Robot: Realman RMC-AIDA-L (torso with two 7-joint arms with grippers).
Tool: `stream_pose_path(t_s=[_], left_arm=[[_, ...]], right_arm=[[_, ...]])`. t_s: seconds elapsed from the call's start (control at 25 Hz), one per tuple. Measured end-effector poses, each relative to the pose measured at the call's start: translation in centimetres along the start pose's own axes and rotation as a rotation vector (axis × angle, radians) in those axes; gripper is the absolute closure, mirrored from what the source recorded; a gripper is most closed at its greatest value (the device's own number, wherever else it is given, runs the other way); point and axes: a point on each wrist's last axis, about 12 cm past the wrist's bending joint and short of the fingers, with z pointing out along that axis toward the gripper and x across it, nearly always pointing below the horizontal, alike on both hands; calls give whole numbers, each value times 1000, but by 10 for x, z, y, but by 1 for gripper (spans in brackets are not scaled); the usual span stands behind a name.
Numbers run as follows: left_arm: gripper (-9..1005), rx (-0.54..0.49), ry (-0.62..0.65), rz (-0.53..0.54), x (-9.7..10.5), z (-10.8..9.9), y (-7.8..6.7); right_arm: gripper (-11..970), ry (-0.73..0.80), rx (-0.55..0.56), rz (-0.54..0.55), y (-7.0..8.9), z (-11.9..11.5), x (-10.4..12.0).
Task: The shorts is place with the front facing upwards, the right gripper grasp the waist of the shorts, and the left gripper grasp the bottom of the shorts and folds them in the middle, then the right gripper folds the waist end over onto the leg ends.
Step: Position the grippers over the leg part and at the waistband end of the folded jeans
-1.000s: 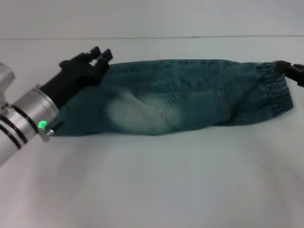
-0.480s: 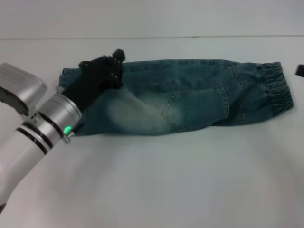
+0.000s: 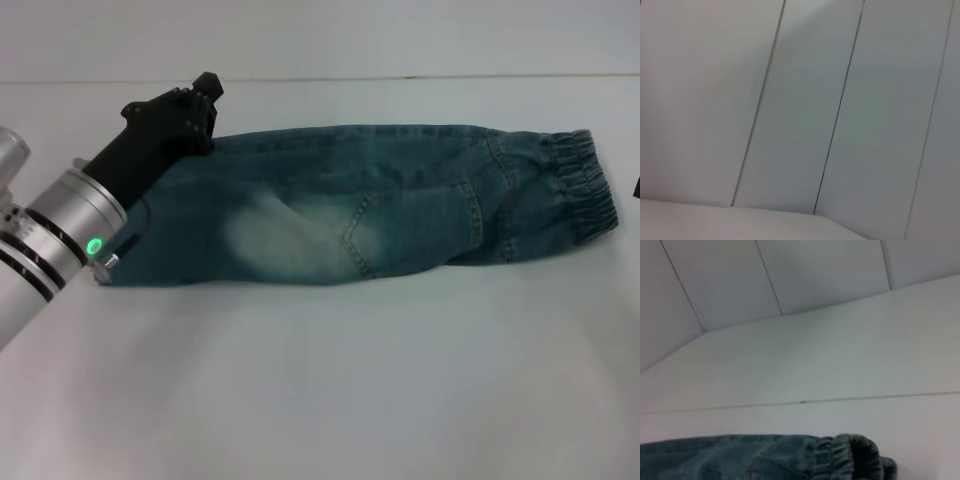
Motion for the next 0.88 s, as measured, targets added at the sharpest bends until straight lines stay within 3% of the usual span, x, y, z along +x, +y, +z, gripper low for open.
stream_pose_path(t_s=[0.32, 0.64, 0.76, 0.88], left_arm=[[996, 7, 10, -69, -12, -7, 11], [995, -1, 23, -73, -10, -9, 12], [995, 3, 33, -70, -9, -9, 11], [995, 5, 36, -69, -8, -9, 11]], right_arm=[[443, 27, 15, 27, -3, 8, -6], [111, 131, -36, 39, 4, 34, -14], [12, 142, -36, 35, 8, 44, -19], [13, 146, -42, 39, 10, 47, -21]])
